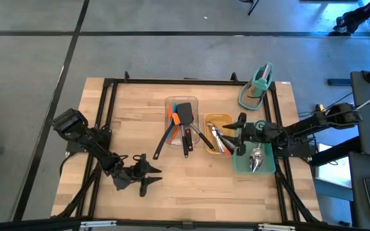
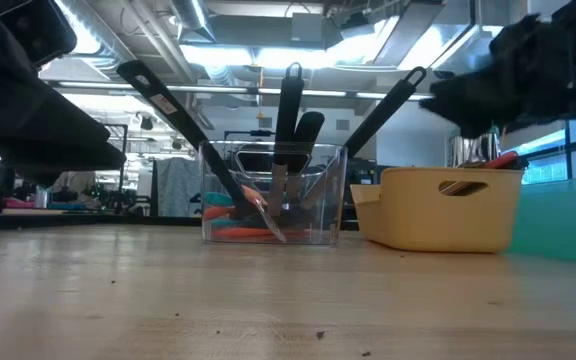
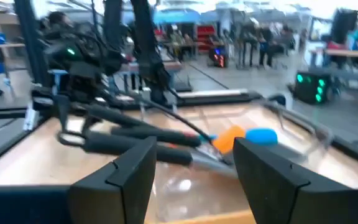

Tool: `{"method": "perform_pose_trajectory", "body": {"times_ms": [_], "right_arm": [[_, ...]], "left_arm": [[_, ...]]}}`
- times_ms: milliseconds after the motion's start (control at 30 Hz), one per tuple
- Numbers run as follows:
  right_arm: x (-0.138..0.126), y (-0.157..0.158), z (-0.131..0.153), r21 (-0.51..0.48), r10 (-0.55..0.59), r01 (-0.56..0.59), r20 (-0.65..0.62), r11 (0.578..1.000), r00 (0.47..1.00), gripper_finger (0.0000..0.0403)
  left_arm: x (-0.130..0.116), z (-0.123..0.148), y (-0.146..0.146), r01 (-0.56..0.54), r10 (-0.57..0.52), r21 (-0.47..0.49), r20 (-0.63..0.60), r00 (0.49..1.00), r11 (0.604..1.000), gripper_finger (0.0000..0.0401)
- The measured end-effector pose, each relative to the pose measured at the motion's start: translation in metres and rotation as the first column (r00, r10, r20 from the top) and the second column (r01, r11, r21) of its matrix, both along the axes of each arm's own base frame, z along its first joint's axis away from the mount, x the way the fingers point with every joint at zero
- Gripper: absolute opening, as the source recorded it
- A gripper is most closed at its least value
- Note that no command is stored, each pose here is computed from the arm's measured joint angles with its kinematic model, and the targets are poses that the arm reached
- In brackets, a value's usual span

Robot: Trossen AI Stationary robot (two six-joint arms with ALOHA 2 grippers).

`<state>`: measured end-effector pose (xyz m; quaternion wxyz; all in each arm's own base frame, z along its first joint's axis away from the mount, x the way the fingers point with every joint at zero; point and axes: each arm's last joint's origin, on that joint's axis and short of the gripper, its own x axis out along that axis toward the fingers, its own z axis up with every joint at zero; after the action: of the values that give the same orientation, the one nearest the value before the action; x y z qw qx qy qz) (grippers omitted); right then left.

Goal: Pick & Place Kitchen Items
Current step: Return to Home Position

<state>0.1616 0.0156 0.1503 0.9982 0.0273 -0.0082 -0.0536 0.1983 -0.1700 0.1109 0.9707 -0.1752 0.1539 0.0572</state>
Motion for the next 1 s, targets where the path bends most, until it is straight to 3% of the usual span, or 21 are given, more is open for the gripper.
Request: {"method": "perform_pose_trajectory", "body": {"times_ms": [133, 300, 567, 1000], "right_arm": [[-0.006, 0.0, 0.008, -0.031, 0.025, -0.024, 0.03, 0.999, 0.999, 0.0217], [-0.015, -0.001, 0.004, 0.013, 0.023, -0.022, -0.075, 1.0, 0.997, 0.0217], [-0.035, -0.005, -0.008, 0.102, -0.092, 0.121, -0.246, 0.987, 0.965, 0.0217], [-0.056, 0.011, 0.004, 0.032, -0.133, 0.139, -0.135, 0.99, 0.982, 0.0217]], "left_arm": [[0.0, 0.0, 0.0, -0.007, 0.007, -0.021, 0.0, 1.0, 1.0, 0.0141], [0.0, 0.0, 0.0, -0.017, 0.017, -0.049, 0.002, 1.0, 0.999, 0.0141], [-0.001, 0.0, -0.001, -0.018, 0.018, -0.064, 0.002, 1.0, 0.998, 0.0141], [-0.001, 0.0, -0.001, -0.018, 0.019, -0.065, 0.002, 1.0, 0.998, 0.0141]]}}
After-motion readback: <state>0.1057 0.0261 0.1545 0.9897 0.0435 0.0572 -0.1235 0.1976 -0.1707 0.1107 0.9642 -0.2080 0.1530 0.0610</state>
